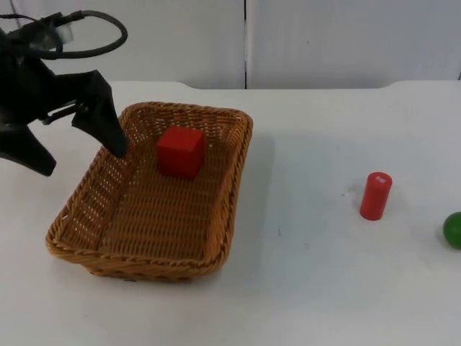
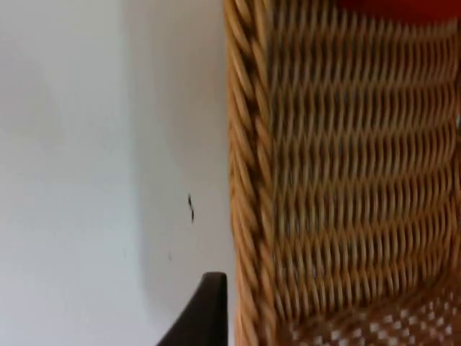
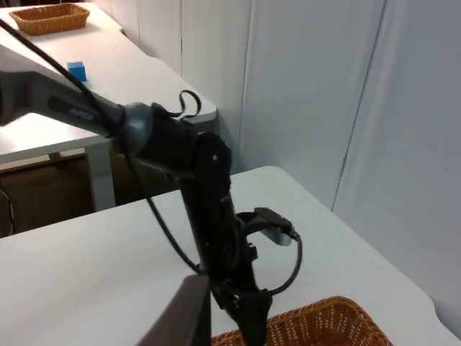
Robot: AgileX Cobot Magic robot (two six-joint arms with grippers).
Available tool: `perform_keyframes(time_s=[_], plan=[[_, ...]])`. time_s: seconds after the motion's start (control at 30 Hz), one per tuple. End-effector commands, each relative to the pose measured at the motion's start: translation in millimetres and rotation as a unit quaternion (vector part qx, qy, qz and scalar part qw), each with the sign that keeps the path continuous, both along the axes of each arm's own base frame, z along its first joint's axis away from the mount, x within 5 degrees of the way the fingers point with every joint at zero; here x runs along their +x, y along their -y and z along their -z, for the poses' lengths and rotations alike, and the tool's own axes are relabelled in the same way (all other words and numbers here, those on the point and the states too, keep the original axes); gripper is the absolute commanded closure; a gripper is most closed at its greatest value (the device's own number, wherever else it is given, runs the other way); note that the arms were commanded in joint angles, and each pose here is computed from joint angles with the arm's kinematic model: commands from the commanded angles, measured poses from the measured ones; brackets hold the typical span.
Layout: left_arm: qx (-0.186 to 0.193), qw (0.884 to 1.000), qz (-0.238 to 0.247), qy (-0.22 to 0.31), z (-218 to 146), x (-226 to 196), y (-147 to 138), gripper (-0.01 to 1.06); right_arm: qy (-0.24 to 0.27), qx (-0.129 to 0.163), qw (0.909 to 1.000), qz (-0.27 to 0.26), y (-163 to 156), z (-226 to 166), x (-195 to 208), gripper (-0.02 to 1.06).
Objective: Pick up the basket with the left hand and place the object to the left of the red cylinder into the basket with the right hand.
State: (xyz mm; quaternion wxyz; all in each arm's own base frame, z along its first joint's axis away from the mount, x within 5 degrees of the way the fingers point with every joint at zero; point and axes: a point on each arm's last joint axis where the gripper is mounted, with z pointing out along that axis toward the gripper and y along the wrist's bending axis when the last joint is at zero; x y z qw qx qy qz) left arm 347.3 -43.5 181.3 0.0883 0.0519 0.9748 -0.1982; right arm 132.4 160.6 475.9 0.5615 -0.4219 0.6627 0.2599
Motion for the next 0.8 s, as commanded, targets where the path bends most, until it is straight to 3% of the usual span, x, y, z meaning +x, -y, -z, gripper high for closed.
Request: perform_keyframes(time_s=[0.0,0.2,0.4,0.57,0.77], plan=[[0.009,1.0,-0.001,0.016,-8,-11,0,0.09,0.002,0.004,1.0,0.003,1,-3,0,0.0],[0.018,0.999,-0.006,0.051,-29,-51,-3,0.09,0.002,0.003,1.0,0.003,1,-2,0,0.0],[0.021,0.993,-0.007,0.119,-66,-89,-5,0.09,-0.009,-0.011,0.9999,-0.003,1,1,-1,0.0],[0.031,0.977,-0.01,0.212,-104,-123,-8,0.09,-0.032,-0.018,0.9993,0.0,-2,15,1,0.0],[0.034,0.957,-0.017,0.287,-129,-154,-10,0.09,-0.055,-0.027,0.9981,0.004,-5,35,6,0.0]])
